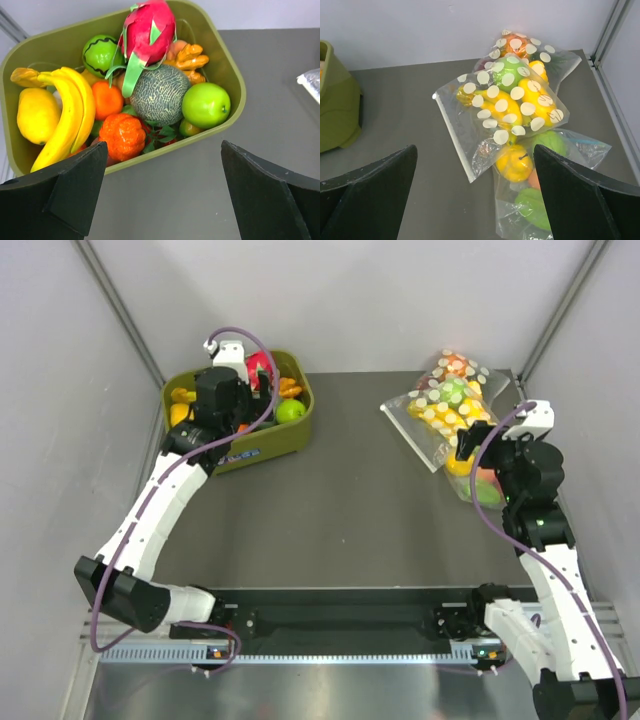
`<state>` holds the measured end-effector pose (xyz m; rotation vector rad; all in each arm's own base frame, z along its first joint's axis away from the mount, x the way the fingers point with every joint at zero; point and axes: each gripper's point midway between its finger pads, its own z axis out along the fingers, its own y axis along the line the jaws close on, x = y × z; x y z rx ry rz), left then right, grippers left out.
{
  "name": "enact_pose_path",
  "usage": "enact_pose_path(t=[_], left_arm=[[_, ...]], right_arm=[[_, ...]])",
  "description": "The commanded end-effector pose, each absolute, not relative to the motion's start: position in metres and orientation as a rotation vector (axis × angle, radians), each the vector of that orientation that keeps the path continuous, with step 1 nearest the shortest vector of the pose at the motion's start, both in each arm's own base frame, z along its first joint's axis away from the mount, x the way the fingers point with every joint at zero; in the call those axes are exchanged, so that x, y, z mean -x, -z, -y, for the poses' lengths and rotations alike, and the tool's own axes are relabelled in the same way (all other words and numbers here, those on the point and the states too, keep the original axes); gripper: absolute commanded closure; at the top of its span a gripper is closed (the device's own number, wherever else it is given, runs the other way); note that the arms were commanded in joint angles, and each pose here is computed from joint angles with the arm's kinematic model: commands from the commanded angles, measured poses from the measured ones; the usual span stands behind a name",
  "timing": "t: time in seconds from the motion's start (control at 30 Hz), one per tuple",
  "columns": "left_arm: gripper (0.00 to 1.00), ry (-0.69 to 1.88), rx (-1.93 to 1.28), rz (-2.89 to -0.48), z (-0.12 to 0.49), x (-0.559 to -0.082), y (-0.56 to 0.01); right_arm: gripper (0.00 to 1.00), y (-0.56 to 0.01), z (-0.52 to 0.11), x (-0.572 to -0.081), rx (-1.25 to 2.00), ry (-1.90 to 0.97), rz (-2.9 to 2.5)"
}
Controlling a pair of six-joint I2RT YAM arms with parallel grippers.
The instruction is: Open the zip-top bag and remove the fake food
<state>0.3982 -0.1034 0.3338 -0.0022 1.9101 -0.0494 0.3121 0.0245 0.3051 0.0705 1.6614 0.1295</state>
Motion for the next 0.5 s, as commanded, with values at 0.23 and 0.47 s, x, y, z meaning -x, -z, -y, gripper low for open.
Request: enact_pose_path(t=[0.23,0.47], left_arm=[[0.01,0.187,-0.191,-1.881,0.128,-0.374,-0.364],[0.01,0.287,-0.227,-1.788,0.138,-0.361,-0.36]], right_arm=[[0.0,-0.333,-0.025,-0.316,-0.057,-0.121,-1.608],[0.01,-0.324,-0.037,-0.344,-0.009,-0.147,-1.673]])
